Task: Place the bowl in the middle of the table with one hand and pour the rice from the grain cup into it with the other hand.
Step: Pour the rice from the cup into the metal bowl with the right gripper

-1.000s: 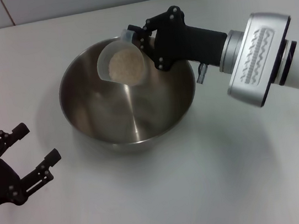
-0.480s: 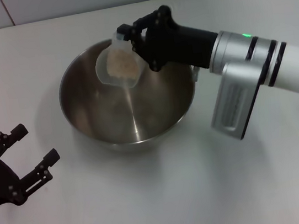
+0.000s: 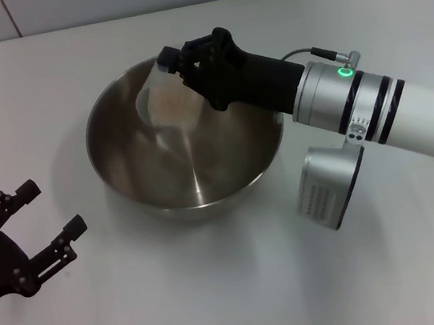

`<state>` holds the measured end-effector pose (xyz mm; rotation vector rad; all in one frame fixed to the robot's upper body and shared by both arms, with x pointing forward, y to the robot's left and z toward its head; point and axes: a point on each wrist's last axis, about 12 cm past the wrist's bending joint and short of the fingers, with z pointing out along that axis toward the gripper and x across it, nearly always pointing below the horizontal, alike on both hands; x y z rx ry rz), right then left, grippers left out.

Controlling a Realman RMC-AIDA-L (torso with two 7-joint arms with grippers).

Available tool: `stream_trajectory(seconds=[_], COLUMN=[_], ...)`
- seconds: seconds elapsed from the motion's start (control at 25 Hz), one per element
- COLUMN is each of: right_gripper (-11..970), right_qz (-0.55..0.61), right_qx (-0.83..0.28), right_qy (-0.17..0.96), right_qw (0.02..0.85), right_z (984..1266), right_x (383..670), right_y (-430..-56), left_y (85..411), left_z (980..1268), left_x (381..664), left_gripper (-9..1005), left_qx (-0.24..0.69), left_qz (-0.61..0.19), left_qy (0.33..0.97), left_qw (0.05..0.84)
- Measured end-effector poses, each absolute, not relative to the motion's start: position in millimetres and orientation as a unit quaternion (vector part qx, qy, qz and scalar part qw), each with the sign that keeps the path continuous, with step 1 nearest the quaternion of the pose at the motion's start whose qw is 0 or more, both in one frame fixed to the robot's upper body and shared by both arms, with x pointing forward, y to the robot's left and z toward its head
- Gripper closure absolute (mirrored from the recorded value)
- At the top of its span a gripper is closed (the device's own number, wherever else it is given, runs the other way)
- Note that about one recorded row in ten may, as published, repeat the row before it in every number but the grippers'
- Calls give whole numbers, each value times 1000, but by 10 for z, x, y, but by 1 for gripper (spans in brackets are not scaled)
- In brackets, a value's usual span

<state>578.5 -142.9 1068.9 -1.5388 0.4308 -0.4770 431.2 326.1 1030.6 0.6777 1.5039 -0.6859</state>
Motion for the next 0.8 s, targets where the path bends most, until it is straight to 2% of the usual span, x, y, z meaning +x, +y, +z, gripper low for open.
stream_trajectory(seconds=[0.8], right_gripper=[959], right_qz=[-357], right_qx=[-700], right_qy=[17], right_qw=[618], right_z=[10648], right_x=[5647], right_y=[-1367], left_y=[3261], left_z=[10302], left_x=[4321], left_gripper=[163], left_qx=[296], left_qz=[-297], left_qy=[658], left_qw=[626])
